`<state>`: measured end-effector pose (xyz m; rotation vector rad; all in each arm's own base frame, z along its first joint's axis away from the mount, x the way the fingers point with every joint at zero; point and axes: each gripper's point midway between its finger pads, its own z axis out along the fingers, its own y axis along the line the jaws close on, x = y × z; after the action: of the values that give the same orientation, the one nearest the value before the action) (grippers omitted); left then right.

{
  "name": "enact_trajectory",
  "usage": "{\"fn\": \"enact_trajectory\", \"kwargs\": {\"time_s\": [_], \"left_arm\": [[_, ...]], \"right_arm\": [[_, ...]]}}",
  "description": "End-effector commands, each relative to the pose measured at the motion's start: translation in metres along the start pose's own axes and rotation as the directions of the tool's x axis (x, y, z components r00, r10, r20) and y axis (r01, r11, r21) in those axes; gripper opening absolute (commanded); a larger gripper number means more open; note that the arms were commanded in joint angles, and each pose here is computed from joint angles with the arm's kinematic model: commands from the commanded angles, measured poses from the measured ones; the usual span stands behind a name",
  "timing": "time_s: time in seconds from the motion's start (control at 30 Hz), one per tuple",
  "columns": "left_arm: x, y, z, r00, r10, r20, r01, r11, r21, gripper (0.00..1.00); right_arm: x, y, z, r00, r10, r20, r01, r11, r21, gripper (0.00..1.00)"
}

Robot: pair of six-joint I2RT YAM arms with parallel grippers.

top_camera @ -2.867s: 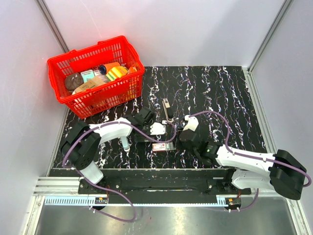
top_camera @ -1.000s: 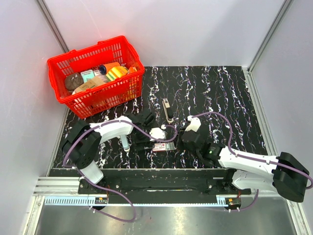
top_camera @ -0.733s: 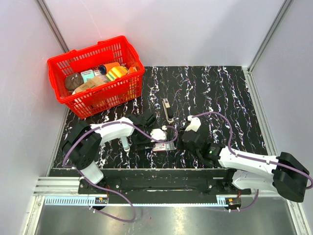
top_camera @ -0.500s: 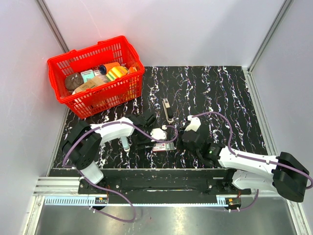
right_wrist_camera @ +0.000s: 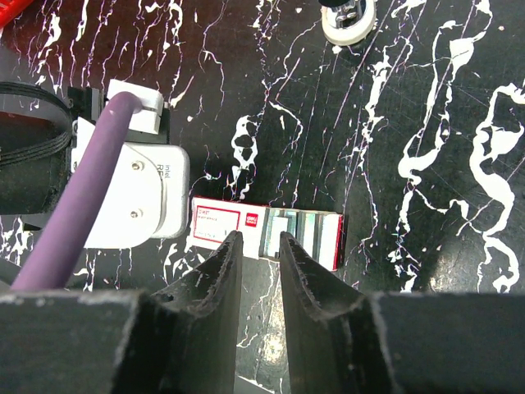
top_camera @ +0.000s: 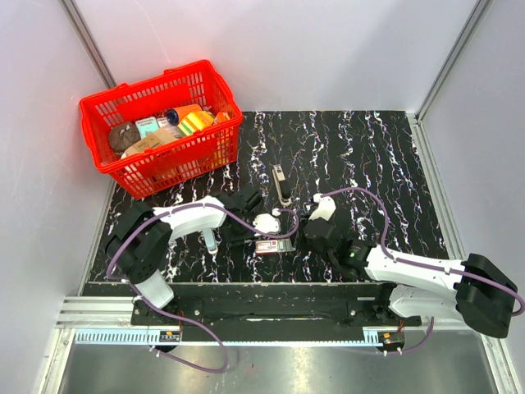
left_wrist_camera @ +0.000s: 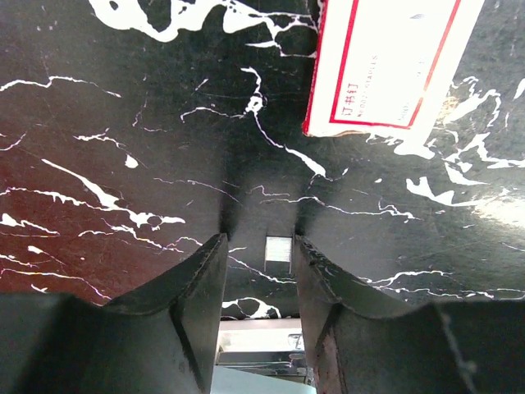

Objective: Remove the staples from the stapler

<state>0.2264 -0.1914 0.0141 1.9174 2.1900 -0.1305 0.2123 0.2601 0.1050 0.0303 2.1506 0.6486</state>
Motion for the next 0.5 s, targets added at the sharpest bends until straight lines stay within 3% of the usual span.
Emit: {"fn": "enact_trajectory", "kwargs": {"time_s": [0.0,0.47], "left_arm": [[0.0023,0.0083,0.0129,1.000,-0.002,-0.025,0.002,0.999,-0.032,0.41],[0.0085,0.0030,0.0151,0.999,-0.006,-0.046,0.005,1.000,-0.012,0.27]], "right_arm": [[-0.0117,0.0093,0.0015,0.999,0.018,0.040,-0.017,0.999,-0.027,0.30],[-0.0115,0.0117,0.0019,0.999,0.013,0.035,-0.012,0.999,-0.036,0.30]]}}
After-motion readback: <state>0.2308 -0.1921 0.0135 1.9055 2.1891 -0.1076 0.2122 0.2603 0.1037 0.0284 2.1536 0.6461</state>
